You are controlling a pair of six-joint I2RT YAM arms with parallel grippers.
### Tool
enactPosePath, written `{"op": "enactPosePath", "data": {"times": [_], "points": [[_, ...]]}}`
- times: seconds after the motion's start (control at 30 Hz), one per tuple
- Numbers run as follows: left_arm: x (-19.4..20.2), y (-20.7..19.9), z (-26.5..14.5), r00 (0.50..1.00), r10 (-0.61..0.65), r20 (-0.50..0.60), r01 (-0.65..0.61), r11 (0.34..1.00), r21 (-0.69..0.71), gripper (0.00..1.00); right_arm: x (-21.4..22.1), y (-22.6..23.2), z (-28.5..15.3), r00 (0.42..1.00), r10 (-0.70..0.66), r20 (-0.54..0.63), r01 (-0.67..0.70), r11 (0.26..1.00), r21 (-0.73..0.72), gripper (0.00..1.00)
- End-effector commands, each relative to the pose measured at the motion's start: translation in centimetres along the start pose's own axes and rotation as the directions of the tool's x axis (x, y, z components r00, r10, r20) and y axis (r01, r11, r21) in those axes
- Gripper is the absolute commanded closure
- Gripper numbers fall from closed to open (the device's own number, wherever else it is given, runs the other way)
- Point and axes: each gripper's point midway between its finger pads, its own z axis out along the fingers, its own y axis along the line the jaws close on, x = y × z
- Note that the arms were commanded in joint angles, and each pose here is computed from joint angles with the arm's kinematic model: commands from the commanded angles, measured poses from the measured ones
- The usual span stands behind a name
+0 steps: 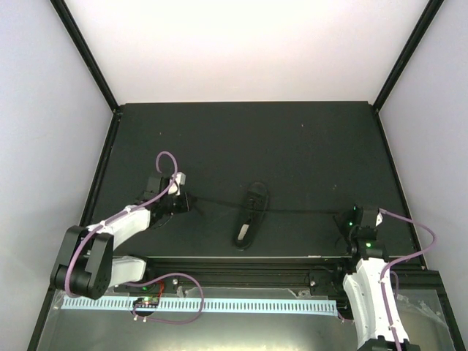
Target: Tie the shoes
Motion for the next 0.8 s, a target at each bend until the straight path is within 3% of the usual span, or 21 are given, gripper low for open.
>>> {"op": "enactPosePath", "data": {"times": [0.0,0.1,0.23,0.3,0.43,0.6,0.77], "points": [[0.3,0.1,-0.9,1.0,-0.029,0.007,0.029,1.0,0.005,0.86,0.3,0.0,0.3,1.0,-0.012,-0.016,0.012,1.0,-0.019,0.98],[1.1,-2.1,-1.0,0.998,0.059,-0.036,-0.056,0.994,0.09,0.48,0.4,1.7,0.2,0.997,-0.071,-0.036,0.067,0.994,-0.084,0.98],[1.6,-6.0,-1.5,0.969,0.242,-0.044,-0.233,0.961,0.147,0.34,0.3,3.3,0.0,0.988,-0.145,-0.051,0.136,0.981,-0.138,0.98],[1.8,-8.7,-1.6,0.928,0.372,-0.022,-0.361,0.914,0.185,0.31,0.4,3.8,0.0,0.985,-0.159,-0.06,0.148,0.977,-0.154,0.98],[3.1,-13.7,-1.0,0.791,0.611,0.025,-0.593,0.757,0.274,0.32,1.0,4.8,0.4,0.981,-0.17,-0.094,0.148,0.967,-0.209,0.98],[2.9,-13.2,2.1,0.729,0.684,-0.034,-0.662,0.717,0.22,0.37,1.7,5.6,0.7,0.975,-0.178,-0.135,0.141,0.959,-0.247,0.98],[4.5,-12.9,4.3,0.67,0.734,-0.112,-0.69,0.67,0.274,0.4,1.8,5.9,0.7,0.972,-0.185,-0.143,0.143,0.954,-0.263,0.98]]}}
